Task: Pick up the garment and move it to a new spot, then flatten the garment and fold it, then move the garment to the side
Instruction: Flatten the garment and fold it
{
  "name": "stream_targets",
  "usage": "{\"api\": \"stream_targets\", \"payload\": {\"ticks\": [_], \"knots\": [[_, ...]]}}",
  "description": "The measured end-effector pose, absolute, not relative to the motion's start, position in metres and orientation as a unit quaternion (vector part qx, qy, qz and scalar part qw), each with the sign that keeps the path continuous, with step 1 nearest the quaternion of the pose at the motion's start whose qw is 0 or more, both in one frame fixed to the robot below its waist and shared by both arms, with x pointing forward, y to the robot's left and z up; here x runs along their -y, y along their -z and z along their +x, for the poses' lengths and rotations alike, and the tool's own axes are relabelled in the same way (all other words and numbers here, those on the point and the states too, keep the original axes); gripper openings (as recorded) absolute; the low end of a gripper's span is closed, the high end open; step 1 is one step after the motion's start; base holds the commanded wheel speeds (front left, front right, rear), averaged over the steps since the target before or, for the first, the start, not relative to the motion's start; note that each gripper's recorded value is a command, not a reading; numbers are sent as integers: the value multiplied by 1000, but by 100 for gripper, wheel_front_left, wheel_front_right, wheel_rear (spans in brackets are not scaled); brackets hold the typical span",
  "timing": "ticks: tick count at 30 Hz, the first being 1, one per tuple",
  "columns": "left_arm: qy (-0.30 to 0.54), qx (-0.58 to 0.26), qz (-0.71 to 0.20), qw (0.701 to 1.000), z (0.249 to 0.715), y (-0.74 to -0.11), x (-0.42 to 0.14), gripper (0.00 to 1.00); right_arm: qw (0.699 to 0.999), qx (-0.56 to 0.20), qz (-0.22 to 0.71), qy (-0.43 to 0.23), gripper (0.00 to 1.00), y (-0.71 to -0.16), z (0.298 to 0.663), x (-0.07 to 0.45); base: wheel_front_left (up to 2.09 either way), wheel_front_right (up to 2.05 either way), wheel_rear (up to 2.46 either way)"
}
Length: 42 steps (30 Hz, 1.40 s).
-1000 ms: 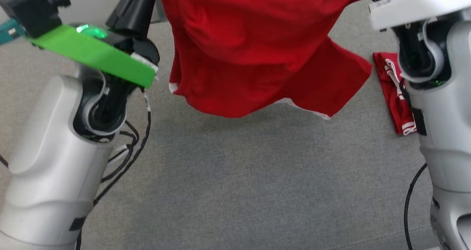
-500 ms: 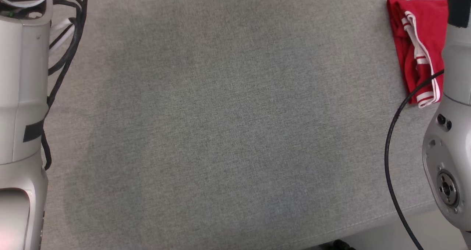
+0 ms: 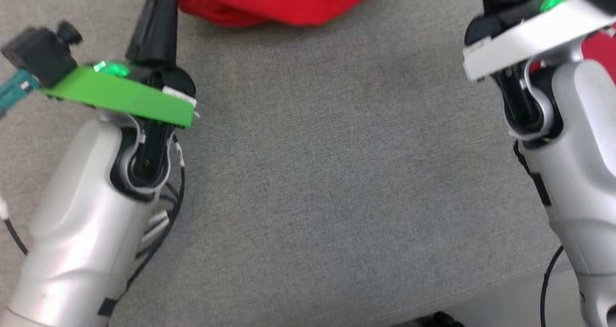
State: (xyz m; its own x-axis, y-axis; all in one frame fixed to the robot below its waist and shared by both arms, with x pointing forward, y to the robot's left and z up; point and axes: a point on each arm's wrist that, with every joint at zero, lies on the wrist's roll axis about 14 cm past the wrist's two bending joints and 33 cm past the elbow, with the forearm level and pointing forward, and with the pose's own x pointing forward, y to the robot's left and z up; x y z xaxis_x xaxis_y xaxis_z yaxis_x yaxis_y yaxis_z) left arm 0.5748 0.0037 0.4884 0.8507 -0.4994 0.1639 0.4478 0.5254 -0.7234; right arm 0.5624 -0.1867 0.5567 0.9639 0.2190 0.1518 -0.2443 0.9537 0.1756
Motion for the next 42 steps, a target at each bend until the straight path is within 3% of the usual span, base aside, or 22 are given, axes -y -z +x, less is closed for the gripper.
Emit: {"api": "stream_targets", "payload": {"ticks": [8, 17, 23, 28, 30, 34, 42], "knots": [[245, -120, -400, 875, 492, -451, -23, 0, 975, -151, 81, -142, 0, -489, 468, 187, 0, 0, 0], [230, -196, -375, 876, 407, -424, -45, 0, 941, -292, 109, -134, 0, -449, 362, 190, 0, 0, 0], [260, -247, -335, 871, 354, -415, -50, 0, 900, -389, 136, -141, 0, -424, 296, 180, 0, 0, 0], [293, -338, -295, 844, 298, -394, -51, 0, 855, -478, 152, -131, 0, -403, 249, 181, 0, 0, 0], [296, -349, -293, 839, 290, -394, -52, 0, 858, -477, 146, -125, 0, -406, 247, 184, 0, 0, 0], [298, -323, -312, 843, 297, -410, -52, 0, 890, -422, 124, -121, 0, -431, 273, 189, 0, 0, 0], [337, -259, -314, 849, 339, -450, -31, 0, 936, -325, 44, -126, 0, -475, 362, 203, 0, 0, 0]]}}
